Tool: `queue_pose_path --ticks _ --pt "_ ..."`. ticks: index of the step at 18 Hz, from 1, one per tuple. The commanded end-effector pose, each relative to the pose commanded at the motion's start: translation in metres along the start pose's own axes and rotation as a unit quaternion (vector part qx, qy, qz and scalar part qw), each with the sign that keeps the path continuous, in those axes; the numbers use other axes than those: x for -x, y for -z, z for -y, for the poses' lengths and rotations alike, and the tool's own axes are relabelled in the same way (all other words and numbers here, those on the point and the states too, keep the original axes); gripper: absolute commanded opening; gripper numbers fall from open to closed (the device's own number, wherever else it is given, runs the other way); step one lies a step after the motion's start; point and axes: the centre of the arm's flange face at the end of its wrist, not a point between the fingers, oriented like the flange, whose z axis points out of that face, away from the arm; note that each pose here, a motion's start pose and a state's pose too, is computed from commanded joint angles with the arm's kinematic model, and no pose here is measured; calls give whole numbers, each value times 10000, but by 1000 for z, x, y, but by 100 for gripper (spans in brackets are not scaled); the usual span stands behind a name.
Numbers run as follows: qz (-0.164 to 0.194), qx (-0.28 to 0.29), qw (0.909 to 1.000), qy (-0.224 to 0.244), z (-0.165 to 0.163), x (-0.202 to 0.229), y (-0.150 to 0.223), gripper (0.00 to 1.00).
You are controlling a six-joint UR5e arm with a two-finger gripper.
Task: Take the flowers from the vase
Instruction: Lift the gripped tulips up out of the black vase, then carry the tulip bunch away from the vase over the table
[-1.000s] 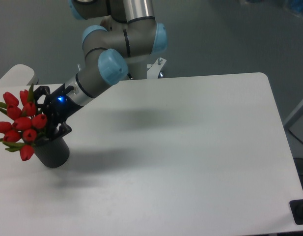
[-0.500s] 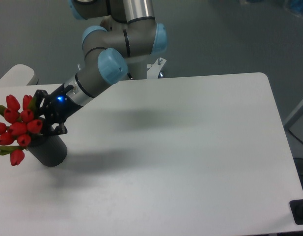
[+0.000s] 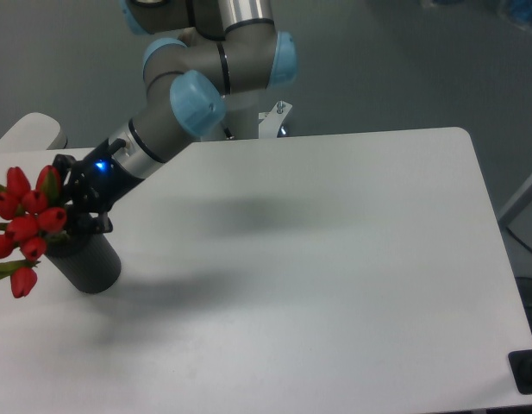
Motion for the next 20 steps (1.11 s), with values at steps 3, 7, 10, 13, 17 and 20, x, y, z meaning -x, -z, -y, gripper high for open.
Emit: queue_pose_path --ticks 3,7,10,13,17,20 --pt "101 -81 9999 -40 14 -11 14 27" --pt "238 -204 9995 86 37 -11 31 24" --pt "253 -312 9991 95 53 -12 38 22" --pt "268 -540 9979 249 66 -6 57 21" --pt "437 -789 9952 379 86 6 90 21" --pt "698 -909 9928 361 87 24 120 21"
